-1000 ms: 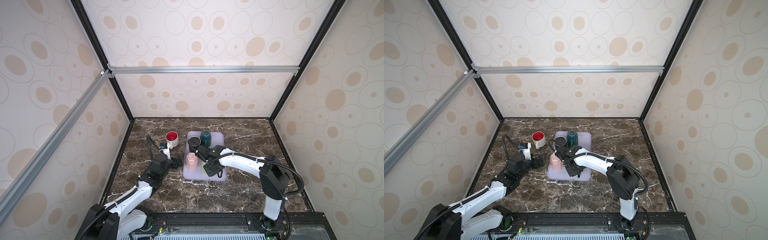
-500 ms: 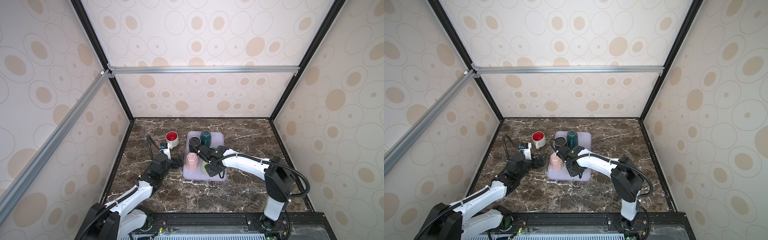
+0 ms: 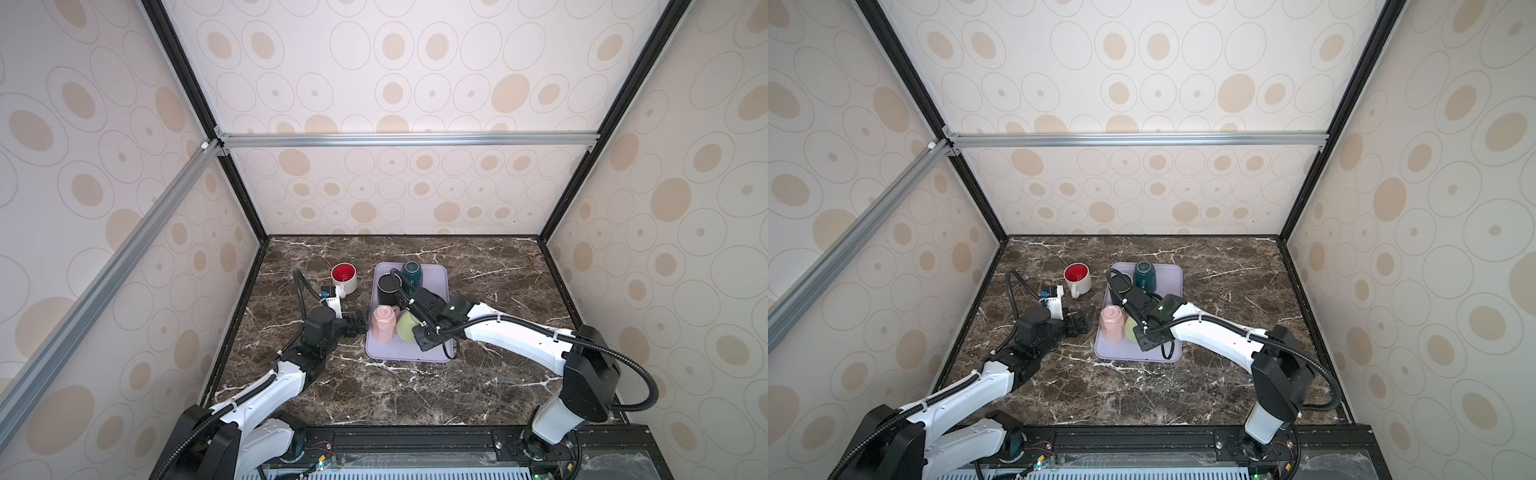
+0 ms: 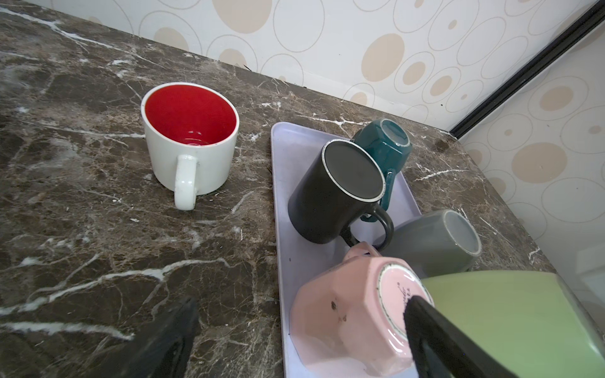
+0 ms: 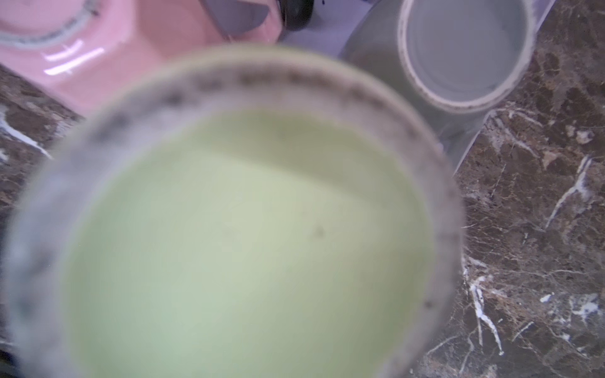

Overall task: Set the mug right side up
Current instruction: 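Lift the light-green mug with the right gripper and tilt it toward the left gripper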

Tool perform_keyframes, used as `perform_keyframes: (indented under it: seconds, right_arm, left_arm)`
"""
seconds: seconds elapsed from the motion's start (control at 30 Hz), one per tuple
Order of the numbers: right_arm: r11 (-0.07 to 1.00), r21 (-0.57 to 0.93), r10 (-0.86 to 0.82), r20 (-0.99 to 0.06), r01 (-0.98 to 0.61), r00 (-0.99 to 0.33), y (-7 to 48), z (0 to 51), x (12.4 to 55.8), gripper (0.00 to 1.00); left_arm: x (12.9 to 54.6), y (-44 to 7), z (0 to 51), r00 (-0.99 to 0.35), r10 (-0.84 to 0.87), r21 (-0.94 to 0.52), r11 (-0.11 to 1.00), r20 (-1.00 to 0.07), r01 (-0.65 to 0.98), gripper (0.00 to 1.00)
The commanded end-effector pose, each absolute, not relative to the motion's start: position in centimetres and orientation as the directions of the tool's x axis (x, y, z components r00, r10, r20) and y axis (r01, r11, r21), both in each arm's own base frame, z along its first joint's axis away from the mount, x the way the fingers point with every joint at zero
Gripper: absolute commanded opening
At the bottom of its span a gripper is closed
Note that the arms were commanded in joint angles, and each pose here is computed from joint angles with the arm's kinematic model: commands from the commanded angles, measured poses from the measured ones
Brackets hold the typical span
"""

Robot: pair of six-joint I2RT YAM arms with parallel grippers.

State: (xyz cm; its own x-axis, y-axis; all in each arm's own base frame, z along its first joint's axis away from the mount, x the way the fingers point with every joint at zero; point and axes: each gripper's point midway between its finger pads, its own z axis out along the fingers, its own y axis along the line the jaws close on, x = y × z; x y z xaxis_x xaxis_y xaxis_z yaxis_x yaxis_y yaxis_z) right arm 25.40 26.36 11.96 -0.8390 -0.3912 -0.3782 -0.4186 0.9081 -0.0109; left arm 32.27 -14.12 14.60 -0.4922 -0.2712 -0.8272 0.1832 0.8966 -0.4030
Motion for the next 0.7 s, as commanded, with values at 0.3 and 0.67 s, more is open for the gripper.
perform_keyframes:
  seconds: [0.3, 0.67]
  right_arm:
    - [0.886, 0.157, -0.269, -0.594, -0.437, -0.758, 27.9, 18.8, 25.8, 0.0]
    - [0.849, 0.292, -0.145, -0.672, -0.44, -0.726, 28.4, 21.1, 25.1, 0.0]
  left_arm:
    - [32.2, -15.1, 15.3, -0.487, -0.297, -0.446, 0.867, -0.822, 0.224, 0.98]
    - [31.5, -14.7, 17.9, -0.429, -0.305, -0.439, 0.861, -0.85, 0.258, 0.98]
